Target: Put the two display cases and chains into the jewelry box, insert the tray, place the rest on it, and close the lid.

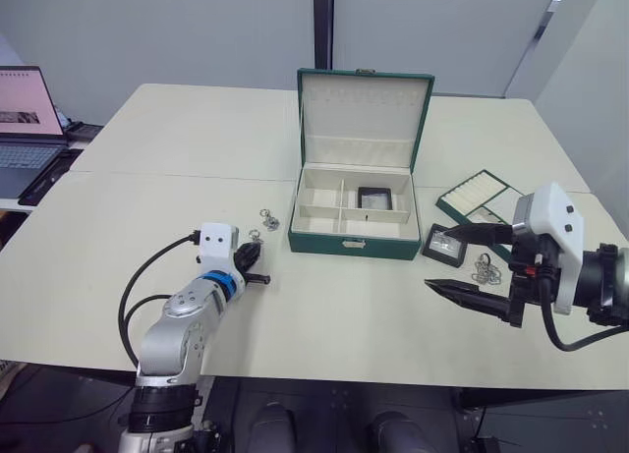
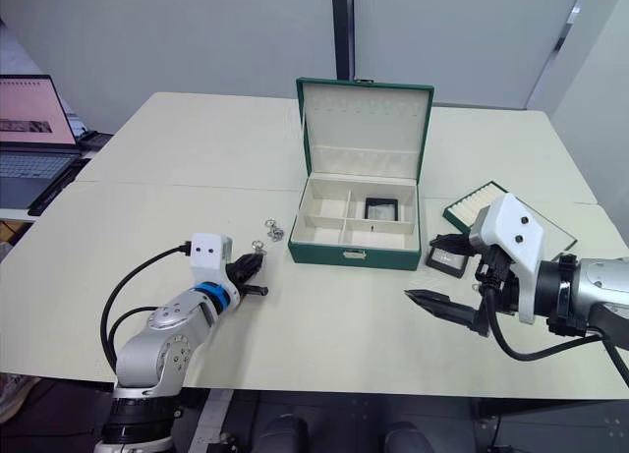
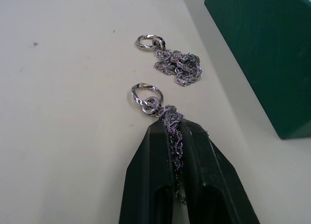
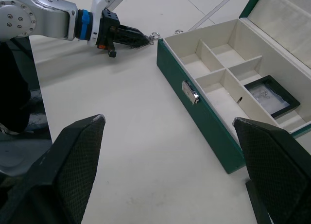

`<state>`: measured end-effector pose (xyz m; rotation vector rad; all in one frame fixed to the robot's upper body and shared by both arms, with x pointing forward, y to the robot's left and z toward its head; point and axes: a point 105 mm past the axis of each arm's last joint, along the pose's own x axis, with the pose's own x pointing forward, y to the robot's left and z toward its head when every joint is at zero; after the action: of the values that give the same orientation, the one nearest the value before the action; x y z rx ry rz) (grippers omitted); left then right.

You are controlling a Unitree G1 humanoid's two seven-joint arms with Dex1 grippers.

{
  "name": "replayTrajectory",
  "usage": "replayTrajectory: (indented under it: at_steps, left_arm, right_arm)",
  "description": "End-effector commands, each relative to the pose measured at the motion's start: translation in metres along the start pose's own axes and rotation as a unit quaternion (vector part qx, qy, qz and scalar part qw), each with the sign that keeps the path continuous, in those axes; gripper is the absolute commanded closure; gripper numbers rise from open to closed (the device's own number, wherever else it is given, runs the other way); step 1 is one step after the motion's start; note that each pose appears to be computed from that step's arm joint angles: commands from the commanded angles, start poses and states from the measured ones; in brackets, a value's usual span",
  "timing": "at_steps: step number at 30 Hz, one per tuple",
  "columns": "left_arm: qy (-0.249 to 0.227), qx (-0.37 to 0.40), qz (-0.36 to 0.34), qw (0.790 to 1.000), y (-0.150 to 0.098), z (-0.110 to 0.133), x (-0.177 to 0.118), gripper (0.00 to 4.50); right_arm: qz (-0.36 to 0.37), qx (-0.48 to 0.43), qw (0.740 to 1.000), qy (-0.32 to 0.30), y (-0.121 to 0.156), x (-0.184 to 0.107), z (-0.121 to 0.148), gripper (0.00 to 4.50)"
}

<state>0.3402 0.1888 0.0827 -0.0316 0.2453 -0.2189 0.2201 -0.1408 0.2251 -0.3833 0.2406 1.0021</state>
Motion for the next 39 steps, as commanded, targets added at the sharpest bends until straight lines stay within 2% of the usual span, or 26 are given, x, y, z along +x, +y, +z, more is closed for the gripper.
replayTrajectory:
  at_steps: [1, 11, 27, 32, 39]
  left_arm:
    - [0.021, 0.005, 0.012, 1.000, 0.007, -0.012, 0.000, 4.47]
    - [0.020, 0.011, 0.011, 1.000, 0.009, -0.016, -0.002, 4.47]
    - [0.013, 0.041, 0.018, 0.999, 0.014, -0.009, -0.004, 4.47]
    - [-0.032, 0.095, 0.035, 0.994, 0.022, 0.029, -0.018, 4.47]
    - [-0.049, 0.133, 0.035, 0.989, 0.024, 0.064, -0.044, 4.47]
  right_arm:
    - [-0.008, -0.017, 1.000, -0.015, 0.000, -0.004, 0.010, 0.00]
    - [-0.005, -0.011, 1.000, -0.018, 0.000, -0.004, 0.010, 0.00]
    - [0.007, -0.002, 0.999, -0.041, 0.004, -0.002, 0.015, 0.00]
    - [0.005, -0.002, 0.999, -0.039, 0.003, -0.002, 0.014, 0.00]
    - [0.007, 0.000, 0.999, -0.037, 0.002, -0.003, 0.012, 0.00]
